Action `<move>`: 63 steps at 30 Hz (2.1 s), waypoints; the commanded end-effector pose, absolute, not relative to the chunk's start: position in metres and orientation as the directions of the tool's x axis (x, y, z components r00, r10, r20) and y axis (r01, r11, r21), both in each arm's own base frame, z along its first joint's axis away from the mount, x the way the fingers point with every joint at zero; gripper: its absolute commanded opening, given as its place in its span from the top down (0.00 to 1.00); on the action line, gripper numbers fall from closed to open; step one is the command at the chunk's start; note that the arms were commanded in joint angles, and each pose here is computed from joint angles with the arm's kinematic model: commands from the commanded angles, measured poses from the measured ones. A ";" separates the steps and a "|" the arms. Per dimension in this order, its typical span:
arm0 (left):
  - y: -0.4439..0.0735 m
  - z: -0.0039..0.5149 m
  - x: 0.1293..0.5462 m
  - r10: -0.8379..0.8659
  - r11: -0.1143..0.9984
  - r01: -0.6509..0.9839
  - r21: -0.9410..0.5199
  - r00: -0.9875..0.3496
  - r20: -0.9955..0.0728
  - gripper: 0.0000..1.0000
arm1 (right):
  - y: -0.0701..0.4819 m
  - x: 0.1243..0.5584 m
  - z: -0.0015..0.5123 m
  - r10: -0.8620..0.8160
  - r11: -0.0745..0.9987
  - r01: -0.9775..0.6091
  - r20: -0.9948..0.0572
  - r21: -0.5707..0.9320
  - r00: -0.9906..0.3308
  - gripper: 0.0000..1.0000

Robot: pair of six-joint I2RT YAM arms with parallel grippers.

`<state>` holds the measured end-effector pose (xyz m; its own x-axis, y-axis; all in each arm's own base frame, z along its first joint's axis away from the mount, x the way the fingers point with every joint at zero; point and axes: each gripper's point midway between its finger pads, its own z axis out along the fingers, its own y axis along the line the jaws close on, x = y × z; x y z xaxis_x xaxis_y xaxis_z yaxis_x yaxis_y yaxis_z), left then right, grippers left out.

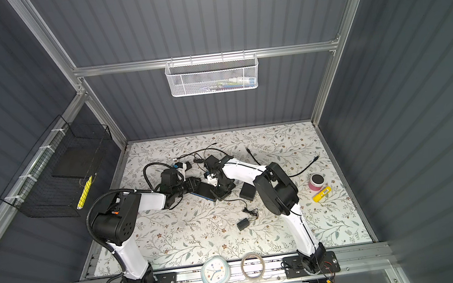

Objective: Insert the plug into the switch port

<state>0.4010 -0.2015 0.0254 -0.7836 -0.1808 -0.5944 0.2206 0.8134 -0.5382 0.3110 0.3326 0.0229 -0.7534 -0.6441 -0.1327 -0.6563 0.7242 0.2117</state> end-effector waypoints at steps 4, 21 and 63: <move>-0.210 -0.084 0.241 -0.010 0.837 -0.003 -0.548 -1.000 -0.010 0.58 | 0.446 0.401 0.112 -0.487 0.578 -0.783 -0.673 0.230 -0.557 1.00; -0.213 -0.086 0.235 0.019 0.850 0.023 -0.527 -1.000 -0.012 0.58 | 0.474 0.388 0.111 -0.548 0.514 -0.824 -0.647 0.239 -0.530 1.00; -0.148 -0.027 0.301 -0.230 0.888 -0.139 -0.439 -0.959 -0.163 0.51 | 0.333 0.335 0.044 -0.111 0.795 -0.228 -0.236 0.562 -0.965 0.55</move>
<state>0.3631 -0.1750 0.0321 -0.8812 -0.2679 -0.3895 -0.0010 0.8249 -0.5652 0.3341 0.3272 0.0366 -0.9578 -0.1337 -0.2545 -0.2561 0.7992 0.5437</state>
